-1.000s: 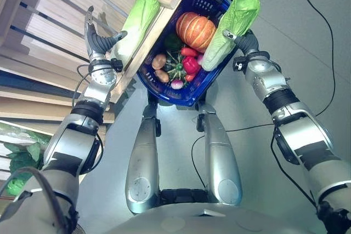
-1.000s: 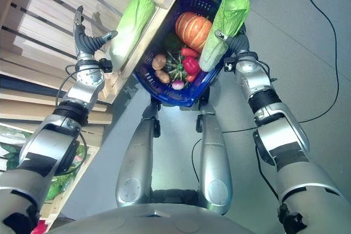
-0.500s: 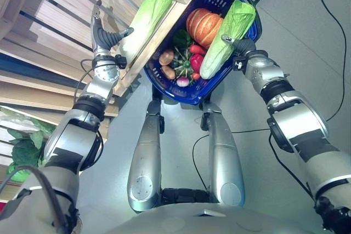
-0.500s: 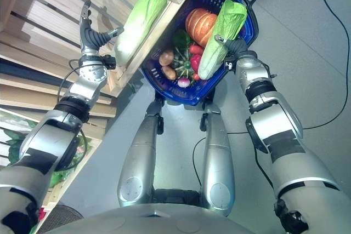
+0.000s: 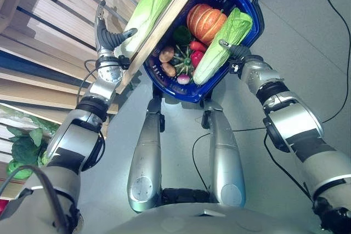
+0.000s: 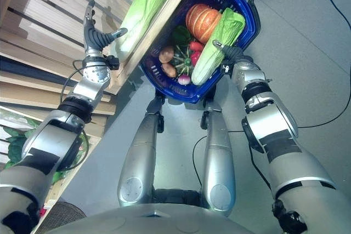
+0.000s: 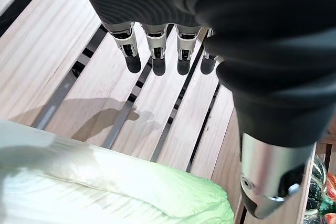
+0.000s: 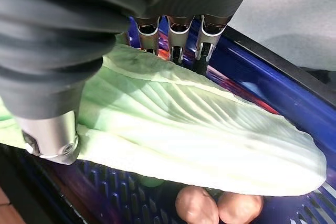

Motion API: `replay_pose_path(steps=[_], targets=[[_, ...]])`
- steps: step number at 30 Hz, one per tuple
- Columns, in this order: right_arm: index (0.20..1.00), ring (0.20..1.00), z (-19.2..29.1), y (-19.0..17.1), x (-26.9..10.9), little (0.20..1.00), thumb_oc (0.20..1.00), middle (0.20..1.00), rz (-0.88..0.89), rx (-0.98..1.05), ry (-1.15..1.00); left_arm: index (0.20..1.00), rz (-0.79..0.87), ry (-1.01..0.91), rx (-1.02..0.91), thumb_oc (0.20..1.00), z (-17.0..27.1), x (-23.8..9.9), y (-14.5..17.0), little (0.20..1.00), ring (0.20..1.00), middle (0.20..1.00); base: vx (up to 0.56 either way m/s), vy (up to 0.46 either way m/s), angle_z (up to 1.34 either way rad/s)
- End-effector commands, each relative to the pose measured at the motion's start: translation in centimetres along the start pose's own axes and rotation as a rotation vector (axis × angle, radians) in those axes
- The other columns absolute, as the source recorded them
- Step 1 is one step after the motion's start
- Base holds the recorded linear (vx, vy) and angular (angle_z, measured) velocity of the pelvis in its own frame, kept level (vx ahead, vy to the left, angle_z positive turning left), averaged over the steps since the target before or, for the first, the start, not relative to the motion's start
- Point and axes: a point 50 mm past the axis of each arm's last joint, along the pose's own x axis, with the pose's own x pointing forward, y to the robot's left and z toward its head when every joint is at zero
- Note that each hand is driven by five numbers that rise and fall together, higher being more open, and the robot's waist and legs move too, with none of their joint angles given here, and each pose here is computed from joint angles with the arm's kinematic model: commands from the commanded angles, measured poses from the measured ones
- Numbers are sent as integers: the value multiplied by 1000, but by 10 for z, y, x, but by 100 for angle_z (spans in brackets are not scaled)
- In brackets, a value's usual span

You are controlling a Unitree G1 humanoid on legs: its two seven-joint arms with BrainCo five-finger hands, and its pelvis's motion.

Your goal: Pick up fruits and vegetables into the basket

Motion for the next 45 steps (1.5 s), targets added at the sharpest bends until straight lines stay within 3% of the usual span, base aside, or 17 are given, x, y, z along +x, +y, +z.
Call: replay_pose_path(steps=[1, 9, 10, 12, 13, 33, 38, 45], targets=[[200, 200, 5, -11, -1, 200, 200, 200, -13, 94, 16, 1000, 35, -33, -99, 1000, 12, -2, -14, 1000, 1000, 1000, 0, 0, 0], [200, 200, -3, -14, -1, 200, 200, 200, -13, 121, 53, 1000, 39, -31, -107, 1000, 12, -4, -16, 1000, 1000, 1000, 0, 0, 0], [231, 231, -5, -15, -1, 231, 231, 231, -20, 119, 57, 1000, 40, -30, -107, 1000, 11, -5, -16, 1000, 1000, 1000, 0, 0, 0], [467, 467, -5, -16, -1, 467, 467, 467, -31, 113, 59, 1000, 41, -30, -108, 1000, 11, -5, -16, 1000, 1000, 1000, 0, 0, 0], [1000, 1000, -5, -17, -1, 1000, 1000, 1000, -33, 109, 63, 1000, 42, -30, -109, 1000, 11, -5, -16, 1000, 1000, 1000, 0, 0, 0], [1000, 1000, 2, -25, -2, 1000, 1000, 1000, -95, 64, 46, 1000, 33, 22, 17, 1000, 4, -1, -14, 1000, 1000, 1000, 0, 0, 0], [1000, 1000, 23, -27, -3, 1000, 1000, 1000, -150, -47, -108, 1000, 35, 62, 136, 1000, -4, 5, -5, 1000, 1000, 1000, 0, 0, 0], [1000, 1000, 48, -28, -11, 1000, 1000, 1000, -273, -16, -371, 1000, 43, 126, 284, 1000, -18, 6, 5, 1000, 1000, 1000, -10, 15, -1]])
